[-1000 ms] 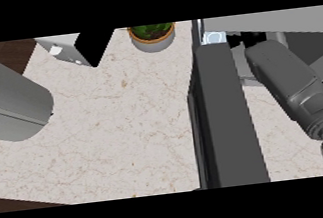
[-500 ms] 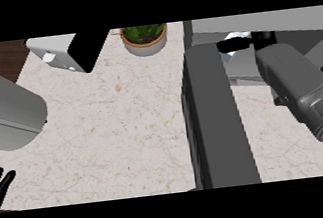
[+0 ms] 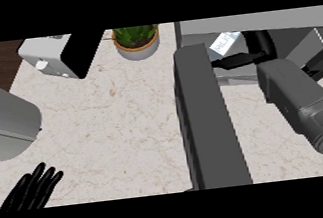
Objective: Pick up the milk, place it into the microwave and close the microwave
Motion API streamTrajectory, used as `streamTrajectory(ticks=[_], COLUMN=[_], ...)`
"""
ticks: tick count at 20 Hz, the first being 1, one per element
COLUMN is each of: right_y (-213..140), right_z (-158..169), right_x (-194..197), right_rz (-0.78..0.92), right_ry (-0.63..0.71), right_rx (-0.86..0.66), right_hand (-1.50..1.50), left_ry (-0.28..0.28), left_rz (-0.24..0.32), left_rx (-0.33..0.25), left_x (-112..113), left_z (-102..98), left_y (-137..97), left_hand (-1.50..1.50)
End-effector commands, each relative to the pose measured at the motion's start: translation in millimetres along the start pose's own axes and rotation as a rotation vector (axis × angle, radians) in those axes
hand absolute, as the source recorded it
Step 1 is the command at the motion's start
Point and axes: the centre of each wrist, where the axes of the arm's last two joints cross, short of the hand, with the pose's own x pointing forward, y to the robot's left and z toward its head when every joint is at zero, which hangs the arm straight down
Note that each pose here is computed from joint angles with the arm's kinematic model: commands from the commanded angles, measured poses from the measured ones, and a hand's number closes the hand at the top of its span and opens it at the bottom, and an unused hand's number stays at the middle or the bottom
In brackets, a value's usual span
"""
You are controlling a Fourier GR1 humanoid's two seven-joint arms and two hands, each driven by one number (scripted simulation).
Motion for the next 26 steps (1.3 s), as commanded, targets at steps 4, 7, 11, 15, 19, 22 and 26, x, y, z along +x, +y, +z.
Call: streamTrajectory(ticks=[4,7,11,15,19,22,26], right_y=[15.4,10.7,43.2,20.8,9.0,-23.4,-22.3], right_z=[50.8,71.5,95.4,137.9,176.9,209.1,246.7], right_x=[-44.9,-59.4,-74.0,-95.9,-110.2,-116.3,-119.5], right_rz=[-0.258,-0.325,-0.359,-0.315,-0.271,-0.254,-0.256], right_ry=[0.041,0.046,0.072,0.133,0.169,0.152,0.157], right_rx=[0.065,0.095,0.108,0.134,0.111,0.065,0.023], right_hand=[-1.5,-1.5,-1.5,-1.5,-1.5,-1.5,-1.5], left_ry=[0.075,0.075,0.101,0.078,0.113,0.116,0.148], left_rz=[-0.023,-0.038,-0.078,-0.075,-0.113,-0.134,-0.169], left_rx=[-0.099,-0.122,-0.128,-0.151,-0.161,-0.152,-0.186], left_x=[-11.1,-33.2,-59.8,-48.0,-65.4,-84.1,-77.7], left_z=[-8.5,-32.4,-39.9,-59.9,-68.0,-82.1,-115.6], left_y=[-6.6,-24.0,-25.9,-37.4,-33.9,-26.2,-28.3], left_hand=[-1.5,-1.5,-1.5,1.5,1.5,1.5,1.5])
